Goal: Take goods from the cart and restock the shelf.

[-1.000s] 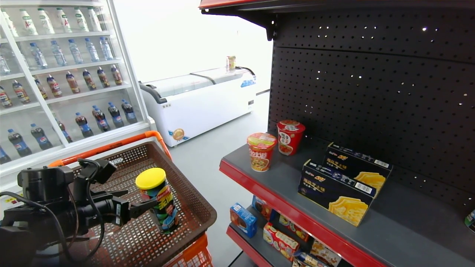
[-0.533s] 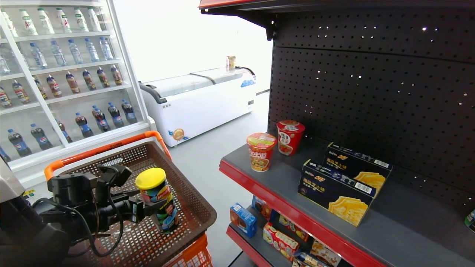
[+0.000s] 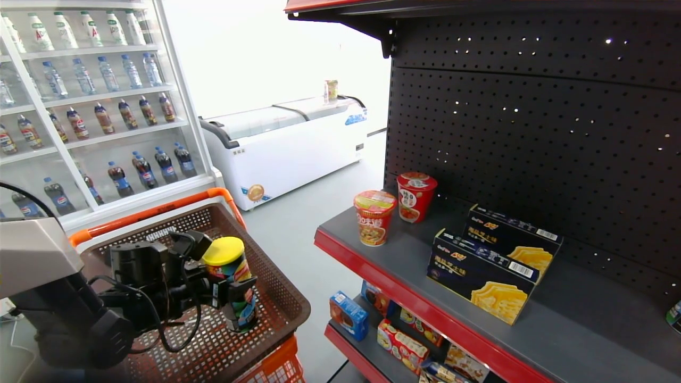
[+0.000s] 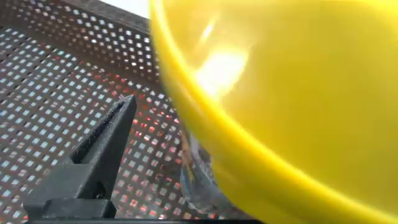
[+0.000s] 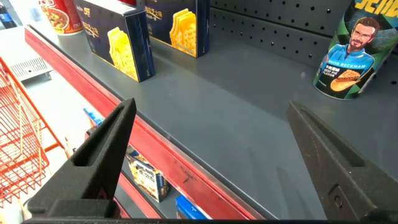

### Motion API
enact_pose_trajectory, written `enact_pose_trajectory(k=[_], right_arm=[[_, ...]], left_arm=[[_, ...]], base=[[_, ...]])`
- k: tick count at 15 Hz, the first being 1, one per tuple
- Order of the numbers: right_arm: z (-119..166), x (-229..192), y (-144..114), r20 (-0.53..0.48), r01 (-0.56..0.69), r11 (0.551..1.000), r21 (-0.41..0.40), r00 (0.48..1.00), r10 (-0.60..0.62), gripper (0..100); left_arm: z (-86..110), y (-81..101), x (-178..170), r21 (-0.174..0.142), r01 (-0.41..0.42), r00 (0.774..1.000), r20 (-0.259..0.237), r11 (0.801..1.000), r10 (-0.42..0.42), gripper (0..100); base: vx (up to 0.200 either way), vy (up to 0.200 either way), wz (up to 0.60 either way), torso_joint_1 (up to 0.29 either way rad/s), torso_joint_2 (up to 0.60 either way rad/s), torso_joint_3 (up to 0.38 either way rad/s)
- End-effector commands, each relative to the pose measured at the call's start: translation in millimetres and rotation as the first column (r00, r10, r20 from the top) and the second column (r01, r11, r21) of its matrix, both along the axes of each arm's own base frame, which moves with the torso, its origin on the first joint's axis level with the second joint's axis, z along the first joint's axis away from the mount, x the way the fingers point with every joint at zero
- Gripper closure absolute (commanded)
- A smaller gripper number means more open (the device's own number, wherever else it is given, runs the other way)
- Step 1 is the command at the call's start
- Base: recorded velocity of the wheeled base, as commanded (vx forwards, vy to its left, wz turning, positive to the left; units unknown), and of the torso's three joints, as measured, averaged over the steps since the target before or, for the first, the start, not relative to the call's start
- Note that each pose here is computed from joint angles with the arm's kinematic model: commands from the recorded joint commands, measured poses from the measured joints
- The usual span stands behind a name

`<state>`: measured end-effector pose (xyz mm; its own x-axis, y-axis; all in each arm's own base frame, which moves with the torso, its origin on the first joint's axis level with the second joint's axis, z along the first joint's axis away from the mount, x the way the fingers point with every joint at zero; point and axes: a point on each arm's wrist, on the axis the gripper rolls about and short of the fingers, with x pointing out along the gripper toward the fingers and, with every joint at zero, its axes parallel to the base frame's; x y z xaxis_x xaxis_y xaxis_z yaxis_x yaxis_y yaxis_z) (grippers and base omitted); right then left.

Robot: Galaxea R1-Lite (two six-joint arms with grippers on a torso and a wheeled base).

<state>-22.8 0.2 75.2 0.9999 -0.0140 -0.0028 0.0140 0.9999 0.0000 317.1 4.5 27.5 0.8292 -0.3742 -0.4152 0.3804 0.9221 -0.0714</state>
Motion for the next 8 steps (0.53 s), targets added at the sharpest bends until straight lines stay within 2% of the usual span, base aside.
enact_pose_trajectory(k=[1,4,6,8], right_arm=[[0,0,0,0.0,0.0,1.0,0.0,1.0,0.0,0],[0,0,0,0.0,0.0,1.0,0.0,1.0,0.0,0],[0,0,0,0.0,0.0,1.0,0.0,1.0,0.0,0],[0,0,0,0.0,0.0,1.0,0.0,1.0,0.0,0]], left_arm=[[-2.4,-10.7,4,0.0,0.034,0.999,0.0,0.999,-0.034,0],[-3.1,-22.1,5,0.0,0.067,0.998,0.003,0.998,-0.067,0],[0.4,-31.2,10,-0.001,0.094,0.995,0.023,0.996,-0.094,0],[1.5,-39.2,10,-0.014,0.107,0.994,0.022,0.994,-0.106,0]], base=[[0.0,0.0,0.0,0.0,0.0,0.0],[0.0,0.0,0.0,0.0,0.0,0.0],[0.0,0.0,0.0,0.0,0.0,0.0],[0.0,0.0,0.0,0.0,0.0,0.0]])
